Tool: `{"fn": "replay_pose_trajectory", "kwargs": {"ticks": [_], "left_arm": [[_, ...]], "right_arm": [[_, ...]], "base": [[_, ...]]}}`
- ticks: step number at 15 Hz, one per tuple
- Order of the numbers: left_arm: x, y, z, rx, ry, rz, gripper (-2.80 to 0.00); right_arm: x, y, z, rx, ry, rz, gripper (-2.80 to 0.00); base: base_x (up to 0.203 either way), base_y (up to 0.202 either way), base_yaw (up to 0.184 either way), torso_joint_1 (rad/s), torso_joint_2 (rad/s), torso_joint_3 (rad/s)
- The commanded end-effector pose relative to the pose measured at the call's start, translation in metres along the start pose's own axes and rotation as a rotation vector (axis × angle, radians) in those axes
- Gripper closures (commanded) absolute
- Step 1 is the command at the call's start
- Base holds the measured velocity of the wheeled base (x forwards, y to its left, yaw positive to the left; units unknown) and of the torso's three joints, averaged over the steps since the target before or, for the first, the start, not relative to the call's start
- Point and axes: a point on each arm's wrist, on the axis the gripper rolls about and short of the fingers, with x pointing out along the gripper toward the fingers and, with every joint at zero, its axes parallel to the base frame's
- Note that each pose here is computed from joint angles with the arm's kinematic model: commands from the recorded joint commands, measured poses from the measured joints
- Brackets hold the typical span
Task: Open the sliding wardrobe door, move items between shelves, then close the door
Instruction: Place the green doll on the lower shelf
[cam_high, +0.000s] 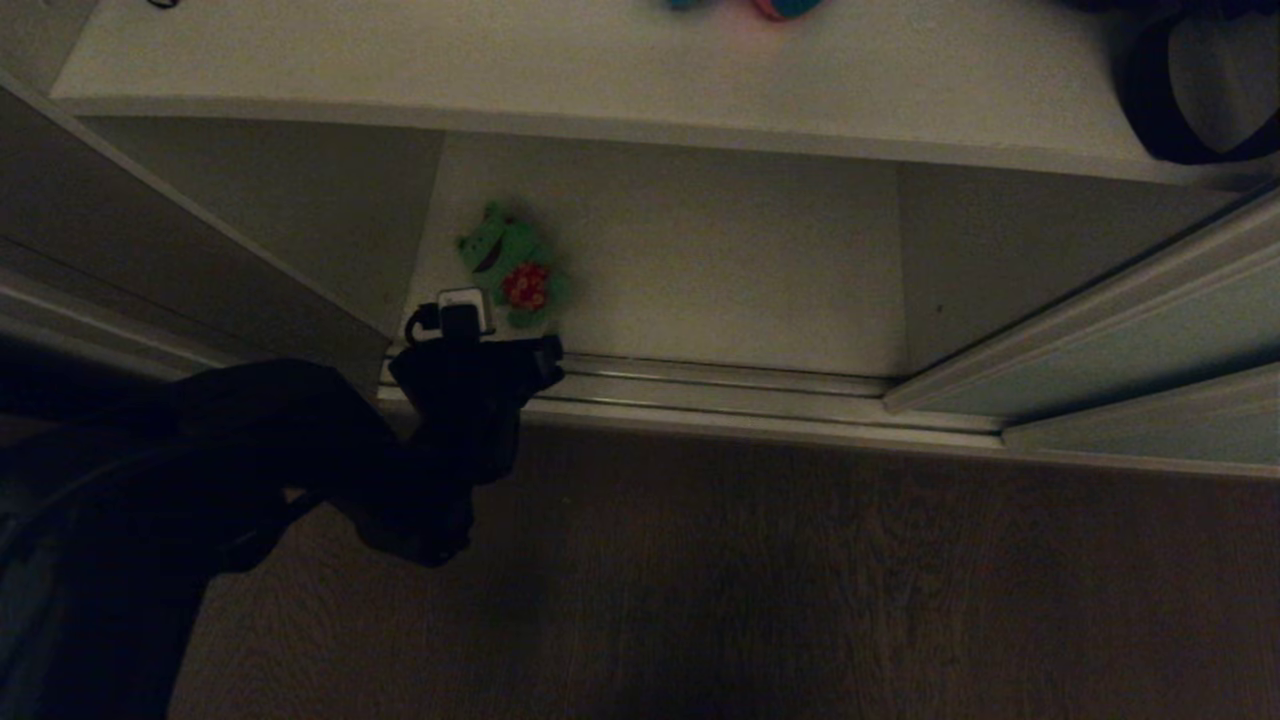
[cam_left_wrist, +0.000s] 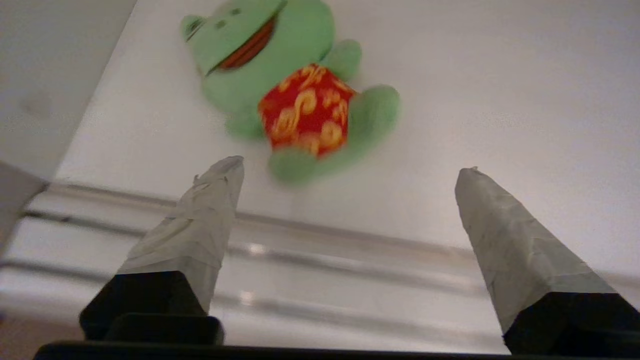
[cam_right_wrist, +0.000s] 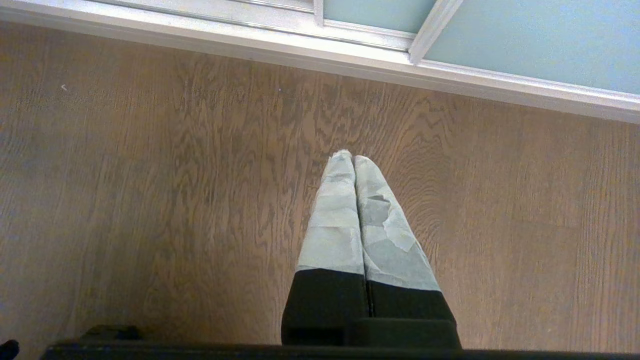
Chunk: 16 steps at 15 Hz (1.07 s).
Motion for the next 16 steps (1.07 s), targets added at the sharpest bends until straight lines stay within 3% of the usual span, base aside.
{"fn": "replay_pose_trajectory", "kwargs": {"ticks": [1, 2, 3, 7, 13, 16], "left_arm": [[-0.041, -0.004, 0.066, -0.024, -0.017, -0.035, -2.8], [-0.064, -0.005, 0.075, -0.018, 0.037, -0.055, -2.8], [-0.086, -0.005, 0.084, -0.02, 0.08, -0.07, 0.0], [-0.151, 0.004, 0.146, -0.037, 0.137, -0.088, 0.0], [-0.262, 0.063, 0.239, -0.013, 0.341, -0.118, 0.0], [-0.289, 0.081, 0.277, -0.017, 0.359, -0.139, 0.0]], "right_arm": [[0.0, 0.0, 0.0, -0.001, 0.001, 0.0, 0.0], [0.0, 0.0, 0.0, 0.0, 0.0, 0.0, 0.0], [0.0, 0.0, 0.0, 0.0, -0.001, 0.0, 0.0], [0.0, 0.0, 0.0, -0.001, 0.0, 0.0, 0.0], [0.0, 0.0, 0.0, 0.0, 0.001, 0.0, 0.0], [0.0, 0.0, 0.0, 0.0, 0.001, 0.0, 0.0]], "base": [[0.0, 0.0, 0.0, 0.0, 0.0, 0.0], [0.0, 0.0, 0.0, 0.0, 0.0, 0.0], [0.0, 0.0, 0.0, 0.0, 0.0, 0.0], [0.0, 0.0, 0.0, 0.0, 0.0, 0.0], [0.0, 0.0, 0.0, 0.0, 0.0, 0.0], [0.0, 0.0, 0.0, 0.0, 0.0, 0.0]]}}
